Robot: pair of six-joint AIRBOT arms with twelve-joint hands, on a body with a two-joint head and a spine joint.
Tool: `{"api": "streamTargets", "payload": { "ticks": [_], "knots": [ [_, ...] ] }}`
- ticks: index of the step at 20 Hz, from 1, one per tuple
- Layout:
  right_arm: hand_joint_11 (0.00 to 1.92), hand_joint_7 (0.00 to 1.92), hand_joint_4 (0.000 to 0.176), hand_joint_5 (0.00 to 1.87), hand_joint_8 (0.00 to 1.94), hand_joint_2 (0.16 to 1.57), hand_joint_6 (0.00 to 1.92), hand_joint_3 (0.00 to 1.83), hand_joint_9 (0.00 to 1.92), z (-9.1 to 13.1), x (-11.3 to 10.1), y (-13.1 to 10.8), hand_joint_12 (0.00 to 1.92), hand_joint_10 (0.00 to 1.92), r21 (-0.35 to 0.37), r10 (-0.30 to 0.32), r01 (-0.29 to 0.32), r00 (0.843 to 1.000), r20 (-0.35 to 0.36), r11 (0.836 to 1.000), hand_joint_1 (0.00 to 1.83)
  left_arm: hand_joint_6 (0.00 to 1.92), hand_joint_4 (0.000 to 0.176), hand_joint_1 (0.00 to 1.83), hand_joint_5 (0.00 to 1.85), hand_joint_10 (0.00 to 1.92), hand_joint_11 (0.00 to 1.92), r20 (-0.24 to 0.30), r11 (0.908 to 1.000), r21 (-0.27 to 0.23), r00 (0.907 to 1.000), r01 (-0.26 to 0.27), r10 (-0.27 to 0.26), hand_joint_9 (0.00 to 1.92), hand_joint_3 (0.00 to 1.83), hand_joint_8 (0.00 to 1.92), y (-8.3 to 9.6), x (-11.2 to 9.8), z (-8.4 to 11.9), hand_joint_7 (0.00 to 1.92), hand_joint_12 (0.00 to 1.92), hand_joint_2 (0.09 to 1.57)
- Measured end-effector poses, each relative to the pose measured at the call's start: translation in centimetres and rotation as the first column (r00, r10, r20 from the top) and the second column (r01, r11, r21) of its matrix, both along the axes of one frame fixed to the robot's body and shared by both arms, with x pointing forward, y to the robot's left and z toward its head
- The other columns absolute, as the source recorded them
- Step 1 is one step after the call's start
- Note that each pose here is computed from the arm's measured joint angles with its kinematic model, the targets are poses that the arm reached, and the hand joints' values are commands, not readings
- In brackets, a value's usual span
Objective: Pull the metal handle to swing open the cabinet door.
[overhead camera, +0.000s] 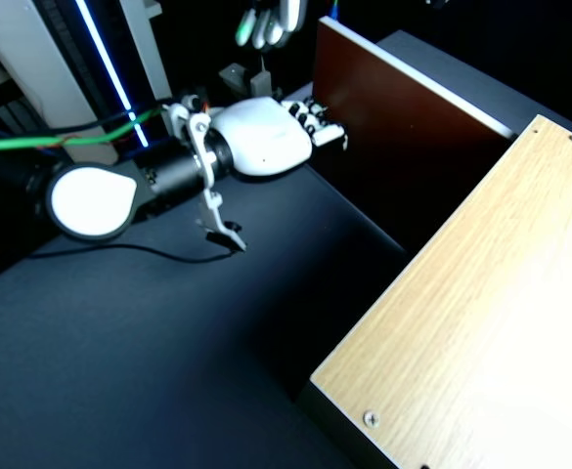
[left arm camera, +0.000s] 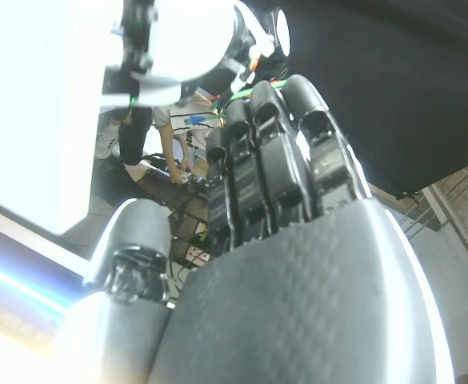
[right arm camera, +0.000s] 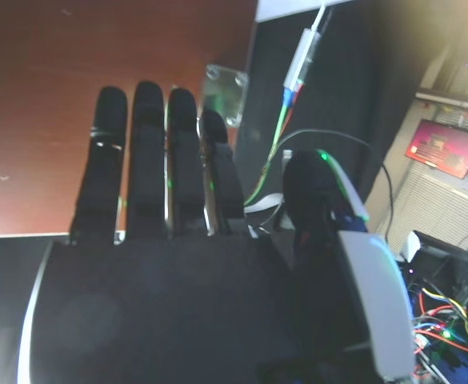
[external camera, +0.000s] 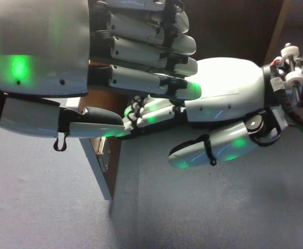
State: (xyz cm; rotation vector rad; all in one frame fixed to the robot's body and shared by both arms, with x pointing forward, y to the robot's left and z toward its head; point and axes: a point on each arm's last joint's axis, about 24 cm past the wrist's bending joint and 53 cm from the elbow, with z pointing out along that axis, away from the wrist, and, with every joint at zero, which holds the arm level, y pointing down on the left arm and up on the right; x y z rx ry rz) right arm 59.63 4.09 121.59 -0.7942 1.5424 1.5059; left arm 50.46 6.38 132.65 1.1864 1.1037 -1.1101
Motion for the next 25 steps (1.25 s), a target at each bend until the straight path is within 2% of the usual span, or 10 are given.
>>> {"api": "streamTargets", "payload": {
  "ticks": [10, 15, 25],
  "knots": [
    [0.0, 0.38, 0.0, 0.27, 0.0, 1.57, 0.0, 0.06, 0.38, 0.7, 2.0, -4.5, 0.9, 0.0, -0.022, -0.093, 0.093, 0.995, 0.022, 0.995, 0.0, 0.0, 0.0, 0.0, 0.34, 0.0, 0.03, 0.0, 1.0, 0.0, 1.0, 0.0, 0.0, 0.4, 0.14, 0.0, 0.0, 0.0, 0.0, 0.41, 0.83, 1.57],
    [0.0, 0.38, 0.0, 0.27, 0.0, 1.57, 0.0, 0.06, 0.38, 1.8, 3.8, -8.1, 0.9, 0.0, -0.005, -0.183, 0.183, 0.983, 0.008, 0.983, 0.0, 0.0, 0.0, 0.0, 0.34, 0.0, 0.02, 0.0, 1.0, 0.0, 1.0, 0.001, -0.001, 0.39, 0.14, 0.0, 0.0, 0.0, 0.0, 0.41, 0.83, 1.57],
    [0.0, 0.38, 0.0, 0.27, 0.0, 1.57, 0.0, 0.05, 0.38, 3.0, 3.8, -8.9, 0.93, 0.0, 0.039, -0.189, 0.19, 0.982, -0.015, 0.981, 0.0, 0.0, 0.0, 0.0, 0.33, 0.0, 0.01, 0.0, 1.0, 0.0, 1.0, 0.0, 0.0, 0.39, 0.14, 0.0, 0.0, 0.0, 0.0, 0.41, 0.84, 1.57]
  ]
}}
